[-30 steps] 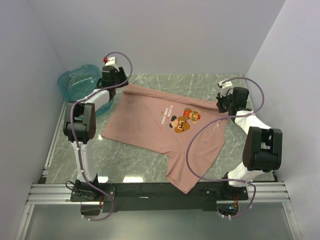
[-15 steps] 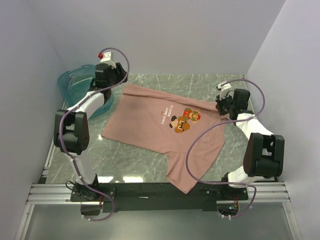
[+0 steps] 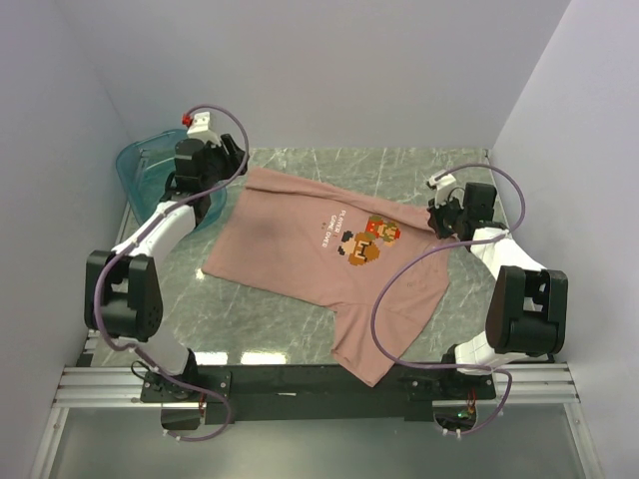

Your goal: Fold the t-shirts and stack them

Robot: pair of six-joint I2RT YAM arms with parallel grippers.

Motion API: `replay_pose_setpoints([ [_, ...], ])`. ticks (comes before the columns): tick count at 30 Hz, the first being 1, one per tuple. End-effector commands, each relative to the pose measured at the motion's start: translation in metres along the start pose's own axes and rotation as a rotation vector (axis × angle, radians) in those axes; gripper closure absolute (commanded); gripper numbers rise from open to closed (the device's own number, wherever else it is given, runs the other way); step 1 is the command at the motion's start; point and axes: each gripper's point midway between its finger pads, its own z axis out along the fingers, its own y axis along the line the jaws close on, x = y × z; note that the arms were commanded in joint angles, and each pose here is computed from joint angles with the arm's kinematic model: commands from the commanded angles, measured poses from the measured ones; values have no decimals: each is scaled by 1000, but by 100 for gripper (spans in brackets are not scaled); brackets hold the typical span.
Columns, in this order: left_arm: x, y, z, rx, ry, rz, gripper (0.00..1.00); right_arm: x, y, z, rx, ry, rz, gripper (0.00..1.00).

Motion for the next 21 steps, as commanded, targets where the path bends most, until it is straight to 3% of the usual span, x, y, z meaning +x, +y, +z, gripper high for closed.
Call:
replay_pose_setpoints([
  [1,-24,-12,-20,41,-62,6,40,-8,0,-10,4,-25,-35,100],
  [17,-24,-9,-77,13,-61,2,38,9,13,-8,-49,33,-55,98],
  [20,-25,-5,-90,-6,-68,-19,36,17,25,-10,-103,60,-98,92],
  [21,-19,-2,-93,-15,-56,-31,36,24,37,-14,-158,84,-103,86],
])
